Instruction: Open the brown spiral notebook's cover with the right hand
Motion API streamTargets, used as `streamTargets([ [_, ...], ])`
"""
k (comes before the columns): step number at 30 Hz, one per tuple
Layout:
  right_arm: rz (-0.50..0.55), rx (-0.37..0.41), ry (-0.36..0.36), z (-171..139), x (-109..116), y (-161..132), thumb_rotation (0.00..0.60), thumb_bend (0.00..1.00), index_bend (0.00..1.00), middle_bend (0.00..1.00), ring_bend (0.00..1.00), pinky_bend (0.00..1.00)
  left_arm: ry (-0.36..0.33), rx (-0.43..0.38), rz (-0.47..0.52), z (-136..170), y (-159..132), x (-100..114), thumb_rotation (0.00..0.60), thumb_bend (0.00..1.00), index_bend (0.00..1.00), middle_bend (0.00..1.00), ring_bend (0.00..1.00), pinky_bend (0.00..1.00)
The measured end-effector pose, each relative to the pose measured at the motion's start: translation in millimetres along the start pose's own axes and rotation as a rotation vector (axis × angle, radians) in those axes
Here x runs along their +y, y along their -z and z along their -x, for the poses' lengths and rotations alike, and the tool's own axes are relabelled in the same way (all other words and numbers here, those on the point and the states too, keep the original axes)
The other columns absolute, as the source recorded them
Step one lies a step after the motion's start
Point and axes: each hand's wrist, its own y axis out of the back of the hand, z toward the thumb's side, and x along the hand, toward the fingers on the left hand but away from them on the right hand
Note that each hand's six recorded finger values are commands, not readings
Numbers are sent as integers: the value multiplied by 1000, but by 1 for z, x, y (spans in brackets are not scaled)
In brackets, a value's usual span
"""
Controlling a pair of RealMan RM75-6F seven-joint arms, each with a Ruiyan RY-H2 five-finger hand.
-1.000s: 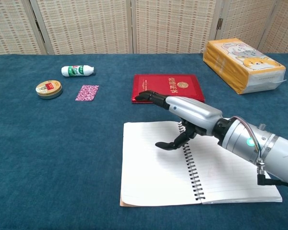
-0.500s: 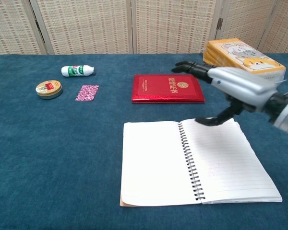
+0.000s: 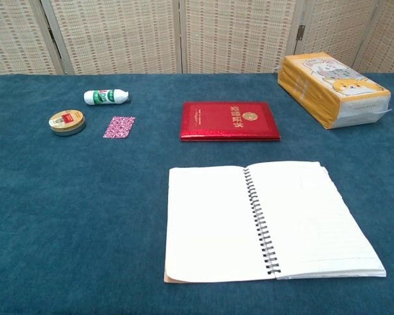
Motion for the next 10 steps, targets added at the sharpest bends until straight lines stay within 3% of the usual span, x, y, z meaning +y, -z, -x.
streamTargets([
  [5, 29, -89, 52, -28, 7, 29, 600, 323, 0, 0, 0, 0, 43, -18, -17, -2, -6, -11, 600, 244, 188, 107, 33, 175],
  [10, 27, -114, 102, -38, 15, 40, 600, 325, 0, 0, 0, 0, 64, -25, -32, -3, -10, -17, 600, 244, 188, 107, 34, 175],
])
